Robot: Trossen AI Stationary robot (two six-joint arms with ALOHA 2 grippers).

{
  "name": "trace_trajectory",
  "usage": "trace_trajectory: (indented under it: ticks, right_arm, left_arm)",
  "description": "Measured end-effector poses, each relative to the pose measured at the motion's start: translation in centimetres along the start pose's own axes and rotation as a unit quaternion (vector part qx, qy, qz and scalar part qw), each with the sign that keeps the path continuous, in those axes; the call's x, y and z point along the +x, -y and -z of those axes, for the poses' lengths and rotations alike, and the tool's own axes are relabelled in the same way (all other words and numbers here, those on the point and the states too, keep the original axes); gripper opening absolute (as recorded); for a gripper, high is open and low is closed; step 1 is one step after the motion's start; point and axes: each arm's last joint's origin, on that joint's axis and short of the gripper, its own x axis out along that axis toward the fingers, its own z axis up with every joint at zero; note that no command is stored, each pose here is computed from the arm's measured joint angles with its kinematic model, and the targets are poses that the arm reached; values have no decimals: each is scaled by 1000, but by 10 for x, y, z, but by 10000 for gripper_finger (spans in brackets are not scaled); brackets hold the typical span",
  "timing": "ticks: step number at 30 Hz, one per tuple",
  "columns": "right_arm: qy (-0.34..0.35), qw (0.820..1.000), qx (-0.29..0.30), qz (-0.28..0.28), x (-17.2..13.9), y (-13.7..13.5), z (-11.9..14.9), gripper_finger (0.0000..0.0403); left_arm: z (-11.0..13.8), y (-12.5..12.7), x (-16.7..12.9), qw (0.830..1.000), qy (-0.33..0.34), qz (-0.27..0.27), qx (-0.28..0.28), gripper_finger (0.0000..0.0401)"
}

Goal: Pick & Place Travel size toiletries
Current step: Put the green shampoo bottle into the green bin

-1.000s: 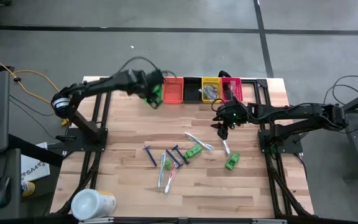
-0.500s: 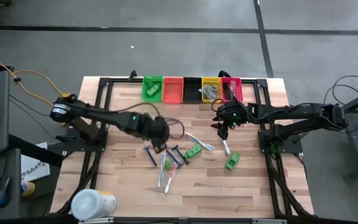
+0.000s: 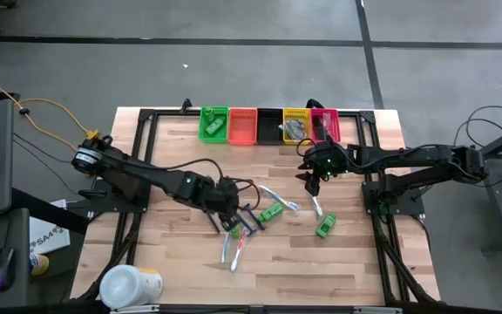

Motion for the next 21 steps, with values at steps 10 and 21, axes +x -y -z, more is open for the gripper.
trace_trajectory:
  ticks: [10,21]
  right_arm:
    - [0,1000,1,0,0,0,0,155]
    - [-1,1000,-1,0,0,0,0,155]
  left_arm:
    - [2,8,18,997,-26,13,-67,182]
    - [9,27,3,996,-28,37,-75,182]
